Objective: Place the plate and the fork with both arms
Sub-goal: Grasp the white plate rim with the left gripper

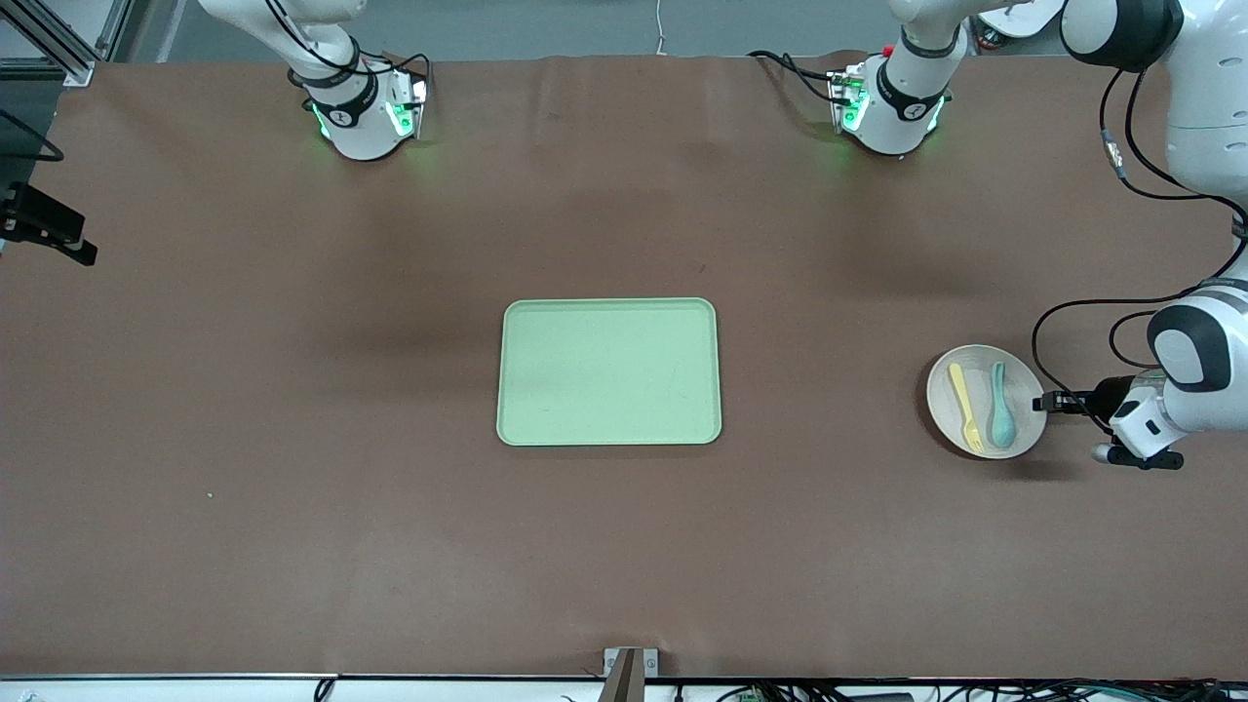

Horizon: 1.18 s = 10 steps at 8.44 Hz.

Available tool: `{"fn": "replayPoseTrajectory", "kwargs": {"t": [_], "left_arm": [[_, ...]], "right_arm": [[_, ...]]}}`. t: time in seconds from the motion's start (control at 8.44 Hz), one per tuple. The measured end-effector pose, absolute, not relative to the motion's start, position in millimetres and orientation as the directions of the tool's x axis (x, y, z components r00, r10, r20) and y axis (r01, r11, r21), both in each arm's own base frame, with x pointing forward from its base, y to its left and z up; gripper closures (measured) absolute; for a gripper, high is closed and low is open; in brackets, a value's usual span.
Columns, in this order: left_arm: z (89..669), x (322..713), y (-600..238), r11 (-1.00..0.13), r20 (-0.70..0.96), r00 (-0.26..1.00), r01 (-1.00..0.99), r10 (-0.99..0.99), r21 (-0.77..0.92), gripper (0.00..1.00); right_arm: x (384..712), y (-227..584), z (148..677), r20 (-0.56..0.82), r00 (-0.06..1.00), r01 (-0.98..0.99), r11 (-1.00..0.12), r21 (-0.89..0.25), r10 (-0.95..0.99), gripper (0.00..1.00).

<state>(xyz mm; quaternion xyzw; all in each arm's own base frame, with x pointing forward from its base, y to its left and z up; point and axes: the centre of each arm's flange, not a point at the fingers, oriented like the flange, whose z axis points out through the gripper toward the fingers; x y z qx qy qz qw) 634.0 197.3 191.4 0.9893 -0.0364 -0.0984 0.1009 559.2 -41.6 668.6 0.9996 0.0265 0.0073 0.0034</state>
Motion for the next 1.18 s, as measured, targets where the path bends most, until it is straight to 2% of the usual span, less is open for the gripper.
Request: {"fn": "replayPoseTrajectory", "kwargs": {"t": [0.36,0.59,0.83,1.18], "left_arm": [[189.9,634.1,197.5,-0.977,-0.186,0.978,-0.052,-0.092,0.206,0.81],[189.9,634.2,197.2,-0.977,-0.186,0.978,-0.053,-0.092,0.206,0.91],[192.4,635.3,197.3,-0.976,-0.181,0.979,-0.060,-0.099,0.207,0.95],[200.8,640.8,195.9,-0.976,-0.162,0.981,-0.076,-0.111,0.203,0.96]], "right_arm": [[559.2,-41.5,668.5,0.014,0.999,0.053,-0.999,0.007,0.053,0.00],[559.2,-41.6,668.5,0.014,0.999,0.052,-0.999,0.007,0.053,0.00],[559.2,-41.6,668.5,0.014,0.999,0.052,-0.999,0.007,0.052,0.00],[559.1,-41.8,668.5,0.014,0.999,0.051,-0.999,0.007,0.052,0.00]]}}
